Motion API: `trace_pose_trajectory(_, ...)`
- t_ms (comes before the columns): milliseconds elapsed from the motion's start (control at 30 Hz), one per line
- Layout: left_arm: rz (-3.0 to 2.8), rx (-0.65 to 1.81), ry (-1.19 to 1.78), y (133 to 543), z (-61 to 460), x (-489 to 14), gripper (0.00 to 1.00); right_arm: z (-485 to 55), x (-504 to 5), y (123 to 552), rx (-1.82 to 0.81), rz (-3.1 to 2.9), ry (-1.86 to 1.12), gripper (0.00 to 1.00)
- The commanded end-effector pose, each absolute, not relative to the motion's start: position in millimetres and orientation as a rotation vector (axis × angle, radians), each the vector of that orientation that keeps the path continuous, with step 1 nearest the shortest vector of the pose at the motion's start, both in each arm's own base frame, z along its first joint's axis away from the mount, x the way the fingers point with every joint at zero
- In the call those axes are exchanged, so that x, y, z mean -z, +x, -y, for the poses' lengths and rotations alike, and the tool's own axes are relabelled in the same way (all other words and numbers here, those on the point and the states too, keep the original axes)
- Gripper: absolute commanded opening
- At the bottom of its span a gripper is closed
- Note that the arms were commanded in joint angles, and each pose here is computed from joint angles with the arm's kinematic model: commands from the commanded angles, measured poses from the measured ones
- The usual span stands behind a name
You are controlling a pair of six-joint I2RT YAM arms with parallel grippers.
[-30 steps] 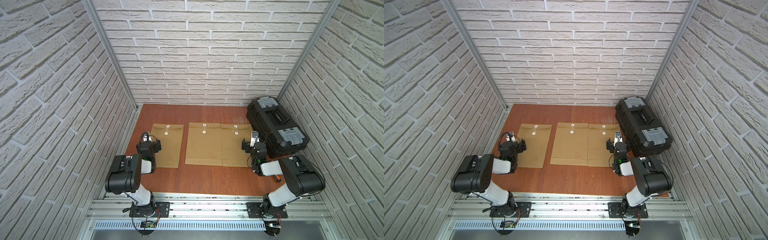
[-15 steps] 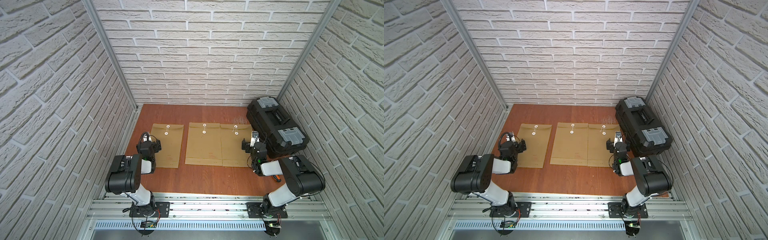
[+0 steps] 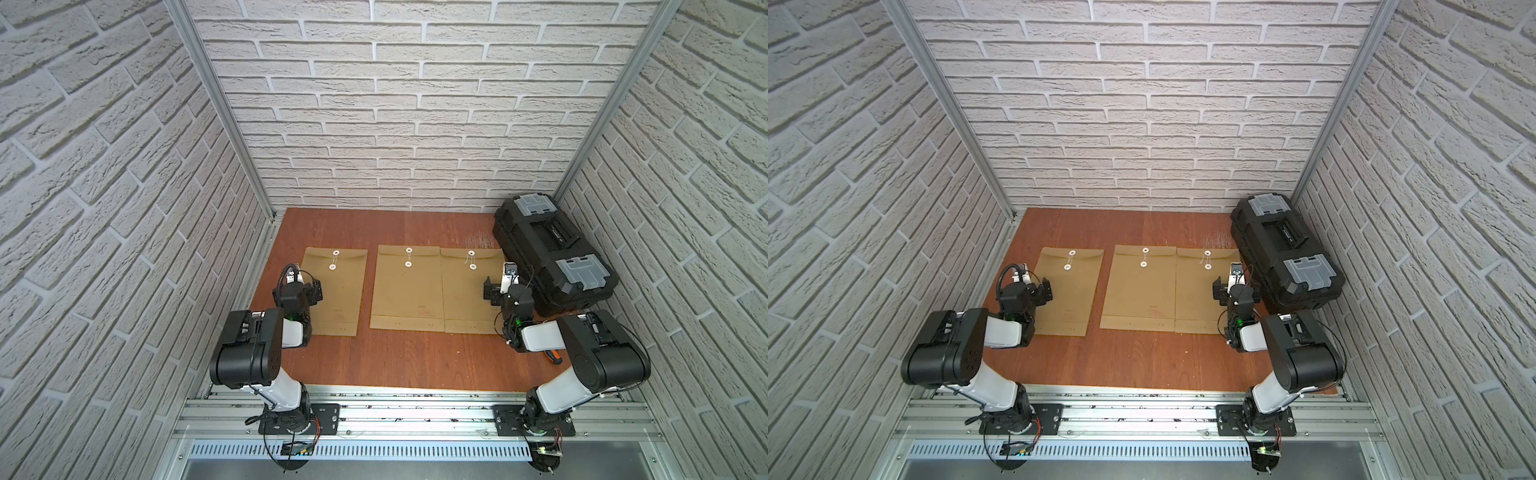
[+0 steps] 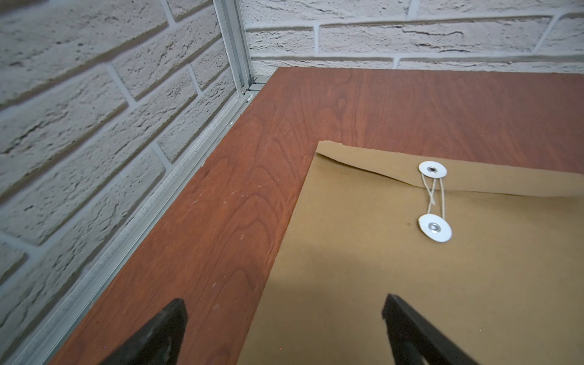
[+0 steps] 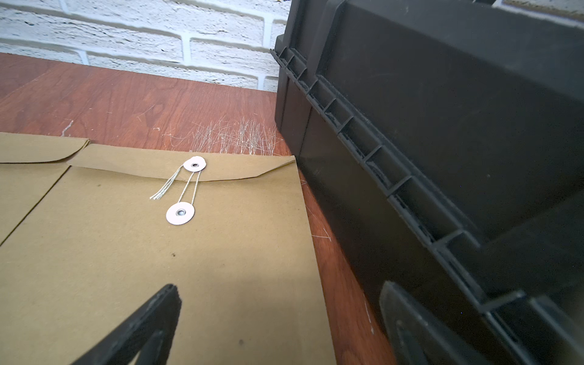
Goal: Close the mouth of the file bag
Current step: Reset both arms
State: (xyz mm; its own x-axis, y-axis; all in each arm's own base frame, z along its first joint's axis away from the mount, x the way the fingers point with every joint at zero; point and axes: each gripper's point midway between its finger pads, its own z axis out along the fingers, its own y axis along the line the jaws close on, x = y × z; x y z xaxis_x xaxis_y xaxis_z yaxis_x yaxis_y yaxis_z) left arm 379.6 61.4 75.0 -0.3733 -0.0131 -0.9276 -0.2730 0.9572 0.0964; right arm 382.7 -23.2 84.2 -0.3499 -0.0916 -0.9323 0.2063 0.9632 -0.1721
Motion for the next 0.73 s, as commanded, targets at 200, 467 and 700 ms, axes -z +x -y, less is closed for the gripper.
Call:
trace_pose_trajectory(200, -1.874, -0.274, -0.212, 387.5, -61.7, -92.2, 0.98, 25.1, -101.3, 388.6, 0.296, -1.840, 0.114, 1.00)
trace_pose_trajectory(467, -1.875, -0.275, -0.209, 387.6, -61.0, -92.2, 0.98, 25.5, -101.5, 388.6, 0.298, -1.840, 0.115, 1.00)
trace_pose_trajectory(700, -1.836, -0.291, -0.205, 382.7, -58.9, -96.2, 0.98, 25.6, -101.3, 388.6, 0.297, -1.840, 0.115, 1.00)
